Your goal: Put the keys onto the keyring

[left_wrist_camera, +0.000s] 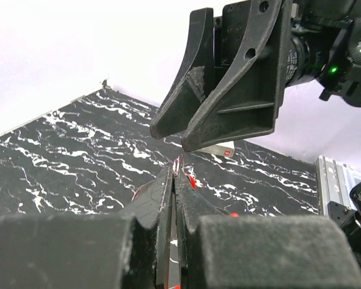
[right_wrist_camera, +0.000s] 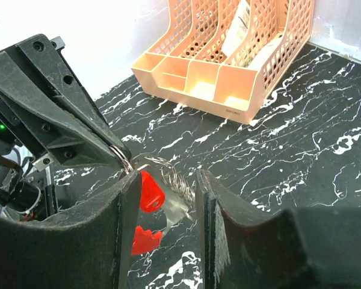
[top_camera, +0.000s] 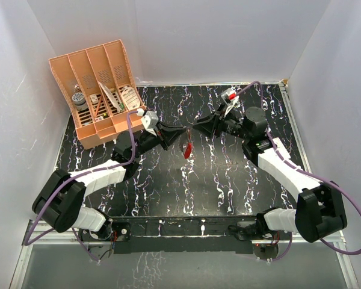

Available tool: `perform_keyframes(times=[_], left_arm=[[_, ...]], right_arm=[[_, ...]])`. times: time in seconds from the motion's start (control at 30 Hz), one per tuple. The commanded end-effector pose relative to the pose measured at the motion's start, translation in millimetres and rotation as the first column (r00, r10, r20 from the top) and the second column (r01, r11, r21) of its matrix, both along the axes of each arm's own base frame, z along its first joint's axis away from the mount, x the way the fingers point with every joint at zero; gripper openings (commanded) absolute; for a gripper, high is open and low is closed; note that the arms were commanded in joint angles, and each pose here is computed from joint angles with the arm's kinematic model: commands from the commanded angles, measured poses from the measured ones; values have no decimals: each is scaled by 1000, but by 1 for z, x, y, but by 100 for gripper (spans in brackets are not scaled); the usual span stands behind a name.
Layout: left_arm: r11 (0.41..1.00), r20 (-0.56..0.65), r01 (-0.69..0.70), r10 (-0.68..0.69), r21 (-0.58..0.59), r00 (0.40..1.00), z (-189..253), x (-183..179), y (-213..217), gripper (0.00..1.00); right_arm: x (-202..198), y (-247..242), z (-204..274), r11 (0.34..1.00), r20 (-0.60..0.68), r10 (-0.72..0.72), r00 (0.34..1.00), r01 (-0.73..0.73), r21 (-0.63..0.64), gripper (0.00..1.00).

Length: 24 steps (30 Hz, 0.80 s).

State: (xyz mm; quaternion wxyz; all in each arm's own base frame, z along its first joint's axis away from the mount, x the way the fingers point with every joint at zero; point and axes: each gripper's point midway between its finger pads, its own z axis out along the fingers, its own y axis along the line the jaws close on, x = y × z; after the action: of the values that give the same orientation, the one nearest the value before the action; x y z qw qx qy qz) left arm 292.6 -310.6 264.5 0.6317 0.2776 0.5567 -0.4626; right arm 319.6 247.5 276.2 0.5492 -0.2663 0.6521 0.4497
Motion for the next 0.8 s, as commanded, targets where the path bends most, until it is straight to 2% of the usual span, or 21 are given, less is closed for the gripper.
perform_keyframes(times=[0.0,0.5,0.77], left_arm=[[994,129,49,-35,-102,991,47,-18,5,0],[993,131,60,-47,-98,990,46,-16,2,0],[993,136,69,-55,-101,989,48,-17,1,0]], right_arm=[[-3,2,22,998,73,35,997,-39,49,38],[-13,7,27,991,91,106,990,-113,67,36],[-15,10,26,988,83,134,987,-140,71,30]])
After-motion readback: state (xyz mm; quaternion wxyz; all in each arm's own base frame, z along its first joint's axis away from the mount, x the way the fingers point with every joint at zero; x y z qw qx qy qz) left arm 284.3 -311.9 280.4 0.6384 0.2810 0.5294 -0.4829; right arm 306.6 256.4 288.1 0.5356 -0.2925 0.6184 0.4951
